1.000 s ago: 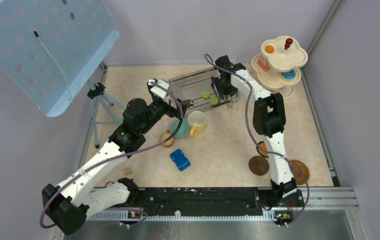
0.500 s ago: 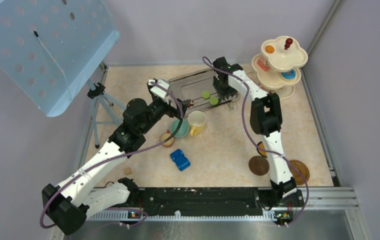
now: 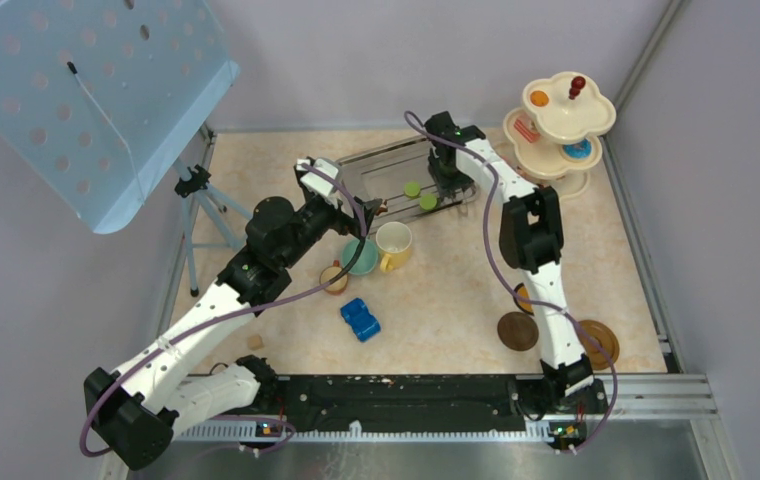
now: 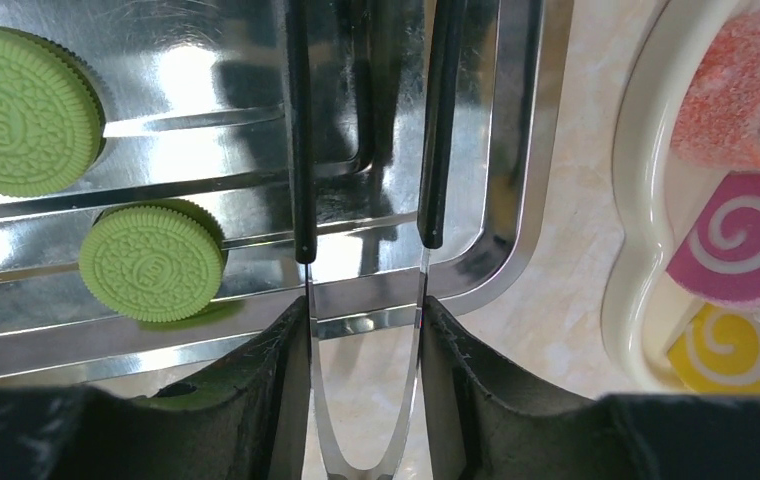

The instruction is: Serve the afternoon tea

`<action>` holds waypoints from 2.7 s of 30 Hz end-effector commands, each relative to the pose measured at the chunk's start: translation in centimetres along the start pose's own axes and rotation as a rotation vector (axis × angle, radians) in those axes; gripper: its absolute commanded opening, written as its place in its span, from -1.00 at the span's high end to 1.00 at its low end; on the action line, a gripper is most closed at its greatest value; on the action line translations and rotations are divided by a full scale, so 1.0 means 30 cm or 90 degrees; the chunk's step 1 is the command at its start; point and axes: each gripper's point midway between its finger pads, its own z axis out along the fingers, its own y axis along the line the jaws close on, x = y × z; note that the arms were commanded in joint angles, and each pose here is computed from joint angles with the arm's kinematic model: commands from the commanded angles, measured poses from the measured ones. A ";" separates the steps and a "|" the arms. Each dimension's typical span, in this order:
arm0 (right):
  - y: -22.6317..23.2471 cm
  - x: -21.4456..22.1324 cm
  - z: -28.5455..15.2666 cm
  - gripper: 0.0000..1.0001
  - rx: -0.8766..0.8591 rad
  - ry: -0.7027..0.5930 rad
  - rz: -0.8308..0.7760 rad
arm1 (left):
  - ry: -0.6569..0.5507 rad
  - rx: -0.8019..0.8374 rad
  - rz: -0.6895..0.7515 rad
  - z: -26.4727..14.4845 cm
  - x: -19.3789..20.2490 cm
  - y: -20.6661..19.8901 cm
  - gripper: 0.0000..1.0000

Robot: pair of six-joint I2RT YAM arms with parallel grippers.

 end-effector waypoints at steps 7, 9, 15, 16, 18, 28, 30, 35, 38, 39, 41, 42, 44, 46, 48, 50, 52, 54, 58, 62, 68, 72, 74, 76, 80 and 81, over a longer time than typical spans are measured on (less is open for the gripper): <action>0.001 -0.104 -0.235 0.95 -0.040 -0.114 0.050 | -0.037 -0.002 0.005 -0.006 -0.055 0.001 -0.97; -0.005 -0.103 -0.282 0.99 -0.052 -0.131 0.057 | -0.037 -0.001 0.005 -0.007 -0.055 0.000 -0.97; -0.018 -0.092 -0.303 0.94 -0.064 -0.141 0.063 | -0.035 0.003 0.003 -0.004 -0.051 -0.004 -0.98; -0.021 -0.095 -0.290 0.86 -0.060 -0.137 0.062 | -0.035 0.005 0.003 -0.004 -0.050 -0.006 -0.98; -0.024 -0.106 -0.266 0.74 -0.050 -0.130 0.054 | -0.033 0.002 0.004 -0.003 -0.047 -0.003 -0.97; -0.039 -0.177 -0.158 0.40 -0.011 -0.137 0.030 | -0.029 -0.001 0.006 0.000 -0.040 0.001 -0.98; -0.035 -0.169 -0.132 0.35 -0.016 -0.131 0.034 | -0.030 -0.003 0.006 -0.001 -0.042 0.001 -0.97; -0.020 -0.154 -0.080 0.14 -0.049 -0.145 0.046 | -0.031 -0.004 0.007 -0.003 -0.044 0.002 -0.97; -0.017 -0.145 -0.053 0.07 -0.051 -0.151 0.043 | -0.031 -0.005 0.008 -0.002 -0.043 0.005 -0.97; -0.021 -0.139 -0.040 0.06 -0.051 -0.150 0.043 | -0.030 -0.006 0.008 -0.002 -0.042 0.005 -0.97; -0.020 -0.125 -0.015 0.04 -0.055 -0.144 0.042 | -0.031 -0.005 0.008 -0.002 -0.044 0.005 -0.97; -0.020 -0.119 -0.005 0.04 -0.053 -0.141 0.040 | -0.033 -0.005 0.008 -0.003 -0.047 0.004 -0.97; -0.018 -0.110 0.005 0.02 -0.052 -0.138 0.041 | -0.031 -0.005 0.008 -0.002 -0.045 0.004 -0.97; -0.016 -0.110 0.012 0.00 -0.052 -0.141 0.041 | -0.032 -0.005 0.007 -0.003 -0.047 0.004 -0.97; -0.022 -0.113 0.018 0.00 -0.047 -0.144 0.019 | -0.032 -0.004 0.008 -0.002 -0.046 0.004 -0.97; -0.026 -0.119 0.027 -0.01 -0.042 -0.147 0.013 | -0.032 -0.003 0.007 -0.002 -0.046 0.003 -0.97; -0.028 -0.123 0.039 0.00 -0.037 -0.145 0.008 | -0.032 -0.003 0.007 -0.002 -0.046 0.002 -0.98; -0.031 -0.122 0.056 0.02 -0.030 -0.134 0.004 | -0.032 -0.004 0.008 -0.002 -0.046 0.003 -0.98; -0.033 -0.122 0.067 0.10 -0.006 -0.122 -0.010 | -0.029 -0.005 0.007 -0.001 -0.041 0.004 -0.97; -0.037 -0.125 0.056 0.25 0.011 -0.114 -0.019 | -0.030 -0.002 0.008 0.000 -0.043 0.001 -0.97; -0.036 -0.137 -0.003 0.60 -0.001 -0.114 -0.013 | -0.030 -0.001 0.007 0.000 -0.042 0.000 -0.97; -0.024 -0.154 -0.075 0.79 -0.033 -0.137 0.007 | -0.030 0.001 0.006 0.001 -0.042 -0.003 -0.97; -0.021 -0.155 -0.109 0.87 -0.043 -0.145 0.021 | -0.030 0.002 0.006 0.000 -0.042 -0.003 -0.98; -0.022 -0.149 -0.138 0.93 -0.051 -0.151 0.038 | -0.030 0.001 0.006 0.000 -0.043 -0.001 -0.97; -0.018 -0.125 -0.193 1.00 -0.071 -0.162 0.065 | -0.032 0.002 0.006 -0.002 -0.045 -0.003 -0.97; -0.014 -0.118 -0.201 1.00 -0.079 -0.163 0.069 | -0.032 0.003 0.006 -0.002 -0.044 -0.004 -0.97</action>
